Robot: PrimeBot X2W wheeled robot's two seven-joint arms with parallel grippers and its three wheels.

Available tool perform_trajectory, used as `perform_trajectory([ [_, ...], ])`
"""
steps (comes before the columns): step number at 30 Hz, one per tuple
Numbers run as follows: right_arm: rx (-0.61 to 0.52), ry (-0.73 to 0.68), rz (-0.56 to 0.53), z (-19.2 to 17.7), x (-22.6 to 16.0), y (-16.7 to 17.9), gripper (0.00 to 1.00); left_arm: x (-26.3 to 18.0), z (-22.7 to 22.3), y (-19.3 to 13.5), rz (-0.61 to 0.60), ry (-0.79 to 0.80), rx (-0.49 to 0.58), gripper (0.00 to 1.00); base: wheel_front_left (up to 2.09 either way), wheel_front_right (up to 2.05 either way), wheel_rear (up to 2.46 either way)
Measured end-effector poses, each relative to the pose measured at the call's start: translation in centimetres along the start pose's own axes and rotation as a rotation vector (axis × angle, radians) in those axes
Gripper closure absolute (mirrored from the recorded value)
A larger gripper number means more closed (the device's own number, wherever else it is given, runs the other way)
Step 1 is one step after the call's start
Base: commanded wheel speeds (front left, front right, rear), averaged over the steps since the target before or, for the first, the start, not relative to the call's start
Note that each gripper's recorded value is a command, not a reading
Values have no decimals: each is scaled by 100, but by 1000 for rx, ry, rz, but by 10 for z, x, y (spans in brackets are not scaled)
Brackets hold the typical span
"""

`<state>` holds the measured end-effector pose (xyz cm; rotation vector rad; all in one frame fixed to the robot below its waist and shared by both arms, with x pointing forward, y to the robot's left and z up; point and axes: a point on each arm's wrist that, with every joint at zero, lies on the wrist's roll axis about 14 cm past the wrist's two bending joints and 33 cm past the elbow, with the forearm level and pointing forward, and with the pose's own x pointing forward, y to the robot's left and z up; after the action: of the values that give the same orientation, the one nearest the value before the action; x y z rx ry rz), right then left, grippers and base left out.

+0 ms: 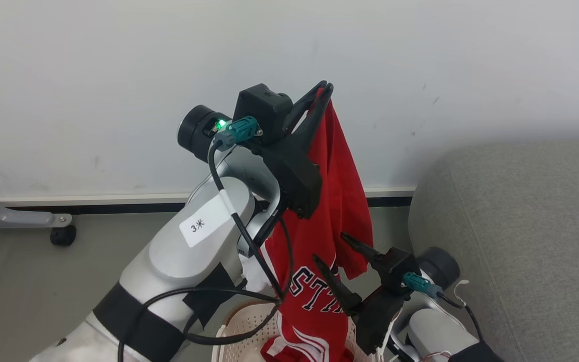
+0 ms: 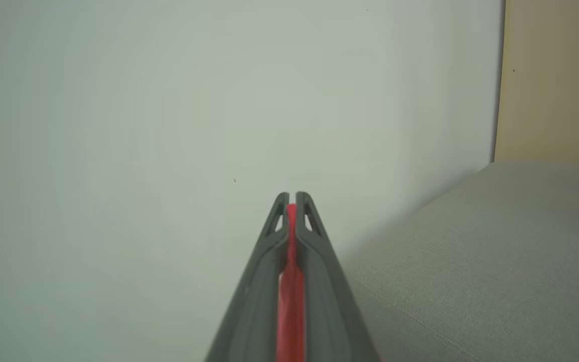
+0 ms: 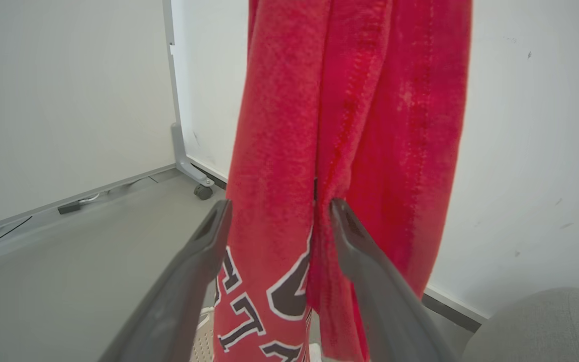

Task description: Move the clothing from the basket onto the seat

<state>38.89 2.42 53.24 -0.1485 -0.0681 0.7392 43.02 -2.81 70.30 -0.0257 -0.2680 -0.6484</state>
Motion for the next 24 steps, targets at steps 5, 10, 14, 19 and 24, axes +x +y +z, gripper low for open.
perform_trajectory([
  [5,-19,27,24,-4,7,2,0,1,9,-11,-35,-13,10,100,0,0,0],
  [10,-44,43,53,-2,17,3,0,0,14,-12,-37,-21,1,100,0,0,0],
  [14,-57,55,80,-2,25,6,10,0,16,-10,-32,-23,5,100,0,0,0],
  [19,-49,58,98,0,31,8,100,-2,10,-1,-3,-5,-23,100,0,0,0],
  [24,-28,66,93,-3,32,7,100,-2,3,11,40,13,-33,100,0,0,0],
])
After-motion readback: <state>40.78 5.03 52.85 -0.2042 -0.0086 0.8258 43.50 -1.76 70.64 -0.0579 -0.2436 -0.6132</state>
